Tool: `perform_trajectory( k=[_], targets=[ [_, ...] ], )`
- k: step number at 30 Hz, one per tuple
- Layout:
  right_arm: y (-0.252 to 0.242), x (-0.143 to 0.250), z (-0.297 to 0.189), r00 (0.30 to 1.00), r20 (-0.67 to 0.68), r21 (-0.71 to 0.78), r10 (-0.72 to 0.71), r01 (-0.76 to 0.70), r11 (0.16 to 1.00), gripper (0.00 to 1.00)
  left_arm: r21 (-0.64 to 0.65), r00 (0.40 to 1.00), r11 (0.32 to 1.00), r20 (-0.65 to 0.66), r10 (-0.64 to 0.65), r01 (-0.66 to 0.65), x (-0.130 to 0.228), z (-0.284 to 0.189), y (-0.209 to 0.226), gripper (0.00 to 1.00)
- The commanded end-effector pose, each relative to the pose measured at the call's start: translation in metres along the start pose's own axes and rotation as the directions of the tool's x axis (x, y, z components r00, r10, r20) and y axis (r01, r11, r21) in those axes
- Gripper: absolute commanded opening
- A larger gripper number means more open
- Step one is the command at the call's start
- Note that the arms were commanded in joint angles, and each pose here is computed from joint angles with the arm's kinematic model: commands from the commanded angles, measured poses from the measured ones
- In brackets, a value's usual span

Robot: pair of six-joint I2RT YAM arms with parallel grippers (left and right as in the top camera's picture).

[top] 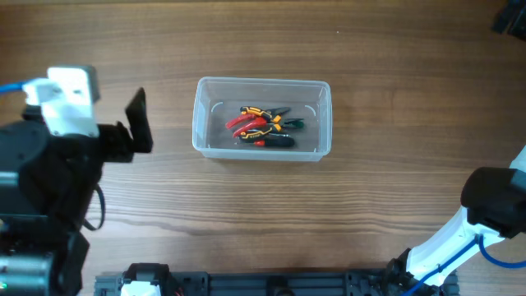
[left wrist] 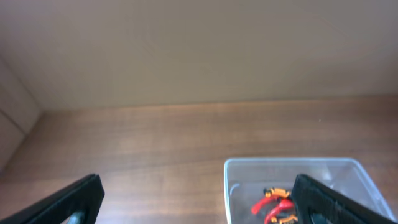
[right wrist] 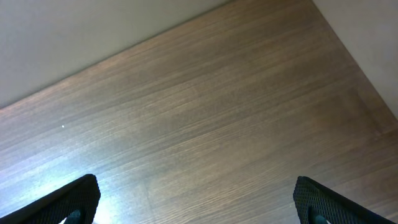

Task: Pack container

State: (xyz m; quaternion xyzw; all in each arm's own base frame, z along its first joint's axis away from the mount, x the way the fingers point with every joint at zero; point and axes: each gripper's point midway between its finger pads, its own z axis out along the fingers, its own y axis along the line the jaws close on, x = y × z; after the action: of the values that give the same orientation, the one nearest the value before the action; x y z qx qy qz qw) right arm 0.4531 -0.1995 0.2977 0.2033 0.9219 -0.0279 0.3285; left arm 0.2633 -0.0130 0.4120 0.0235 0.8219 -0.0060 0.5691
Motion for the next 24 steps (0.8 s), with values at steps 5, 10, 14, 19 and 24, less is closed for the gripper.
perform_trajectory(
  k=[5, 10, 14, 19, 24],
  targets=[
    [0.003, -0.001, -0.001, 1.000, 0.005, -0.005, 0.004, -0.004, 1.000, 1.00, 0.061, 0.989, 0.998, 0.149, 0.018, -0.027, 0.061, -0.026, -0.012, 1.00],
    [0.003, -0.001, -0.001, 1.000, 0.005, -0.005, 0.004, -0.004, 1.000, 1.00, 0.051, 0.975, 0.994, 0.199, -0.102, 0.094, 0.107, -0.016, -0.005, 1.00],
    [0.003, -0.001, -0.001, 1.000, 0.005, -0.005, 0.004, -0.004, 1.000, 1.00, 0.072, 0.957, 0.987, 0.244, -0.157, 0.143, 0.138, 0.004, -0.005, 1.00],
    [0.003, -0.001, -0.001, 1.000, 0.005, -0.005, 0.004, -0.004, 1.000, 1.00, 0.119, 0.958, 0.981, 0.226, -0.179, 0.155, 0.172, 0.022, -0.013, 1.00],
    [0.003, -0.001, -0.001, 1.000, 0.004, -0.005, 0.004, -0.004, 1.000, 1.00, 0.120, 0.956, 0.979, 0.226, -0.186, 0.162, 0.202, 0.032, -0.014, 1.00]
  ],
)
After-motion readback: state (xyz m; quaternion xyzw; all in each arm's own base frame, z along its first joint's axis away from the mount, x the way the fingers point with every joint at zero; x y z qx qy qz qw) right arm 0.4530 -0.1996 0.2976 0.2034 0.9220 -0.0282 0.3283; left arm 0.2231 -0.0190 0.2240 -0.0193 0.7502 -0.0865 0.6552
